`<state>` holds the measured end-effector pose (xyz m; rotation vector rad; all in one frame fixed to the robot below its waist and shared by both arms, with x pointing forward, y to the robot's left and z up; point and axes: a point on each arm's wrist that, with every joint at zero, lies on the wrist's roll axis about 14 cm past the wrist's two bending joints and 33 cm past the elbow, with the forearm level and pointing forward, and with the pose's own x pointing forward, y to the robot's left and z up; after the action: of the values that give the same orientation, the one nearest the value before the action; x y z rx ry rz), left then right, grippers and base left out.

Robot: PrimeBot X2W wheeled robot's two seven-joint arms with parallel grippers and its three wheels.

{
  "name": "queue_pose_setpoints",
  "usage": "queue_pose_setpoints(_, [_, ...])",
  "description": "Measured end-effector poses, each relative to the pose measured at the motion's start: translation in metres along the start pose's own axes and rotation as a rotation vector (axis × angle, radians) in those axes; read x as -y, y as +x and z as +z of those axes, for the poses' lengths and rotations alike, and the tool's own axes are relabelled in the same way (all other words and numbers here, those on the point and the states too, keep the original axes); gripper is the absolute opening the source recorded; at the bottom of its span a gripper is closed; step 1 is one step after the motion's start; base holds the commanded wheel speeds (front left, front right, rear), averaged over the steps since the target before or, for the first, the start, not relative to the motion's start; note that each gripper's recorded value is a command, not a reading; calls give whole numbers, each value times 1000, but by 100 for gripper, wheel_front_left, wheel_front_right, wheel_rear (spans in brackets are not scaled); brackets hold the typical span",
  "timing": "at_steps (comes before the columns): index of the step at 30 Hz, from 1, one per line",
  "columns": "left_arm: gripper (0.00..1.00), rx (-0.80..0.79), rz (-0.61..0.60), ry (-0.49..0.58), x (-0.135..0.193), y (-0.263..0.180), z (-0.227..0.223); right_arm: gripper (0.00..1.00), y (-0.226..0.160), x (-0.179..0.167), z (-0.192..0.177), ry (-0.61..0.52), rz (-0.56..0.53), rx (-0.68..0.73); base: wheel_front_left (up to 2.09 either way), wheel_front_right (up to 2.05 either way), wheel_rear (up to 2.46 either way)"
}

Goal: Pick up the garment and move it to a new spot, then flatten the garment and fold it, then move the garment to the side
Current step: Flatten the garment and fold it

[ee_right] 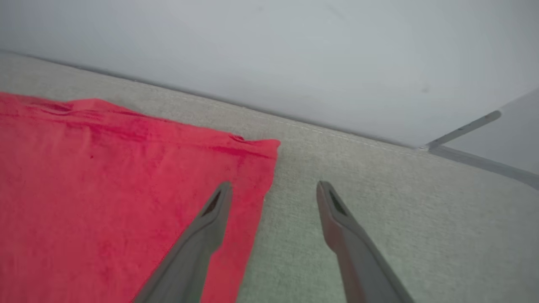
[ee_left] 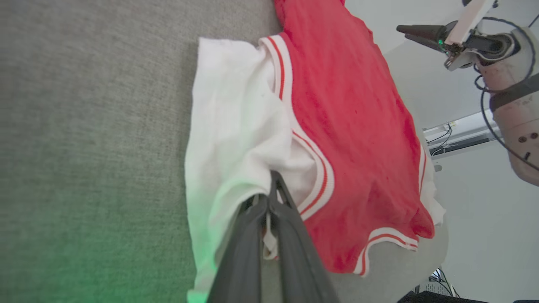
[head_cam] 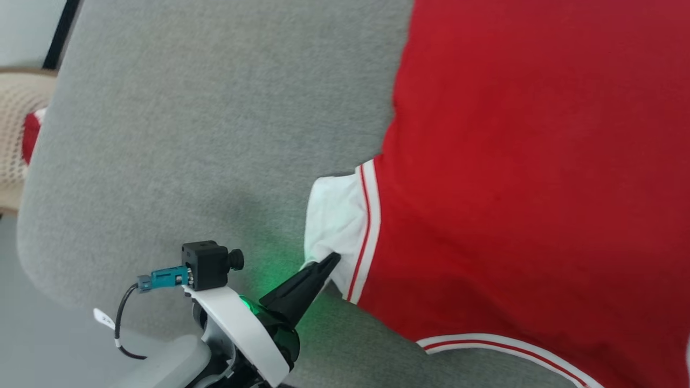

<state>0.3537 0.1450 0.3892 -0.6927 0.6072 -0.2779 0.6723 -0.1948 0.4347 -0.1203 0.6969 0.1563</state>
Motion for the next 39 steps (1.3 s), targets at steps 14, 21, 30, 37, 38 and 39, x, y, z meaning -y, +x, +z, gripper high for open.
queue_pose_setpoints(14, [0, -15, 16, -3, -7, 4, 0, 100, 48, -23, -50, 59, 38, -358, 0, 0, 0])
queue_pose_setpoints(21, [0, -13, 4, -3, -5, 10, 3, 0, 55, -32, -47, 52, 64, -336, 0, 0, 0])
queue_pose_setpoints(30, [0, 20, -2, 32, -7, 10, 14, 0, 31, -34, -23, 4, 93, -215, 0, 0, 0])
queue_pose_setpoints(37, [0, 32, -24, 73, 3, 5, 23, 0, -24, -11, -26, -81, 106, -194, 0, 0, 0])
queue_pose_setpoints(38, [0, 30, -25, 75, 5, 3, 23, 0, -32, -7, -32, -93, 107, -198, 0, 0, 0])
queue_pose_setpoints(39, [0, 31, -29, 78, 6, 3, 24, 0, -41, -4, -38, -106, 110, -207, 0, 0, 0])
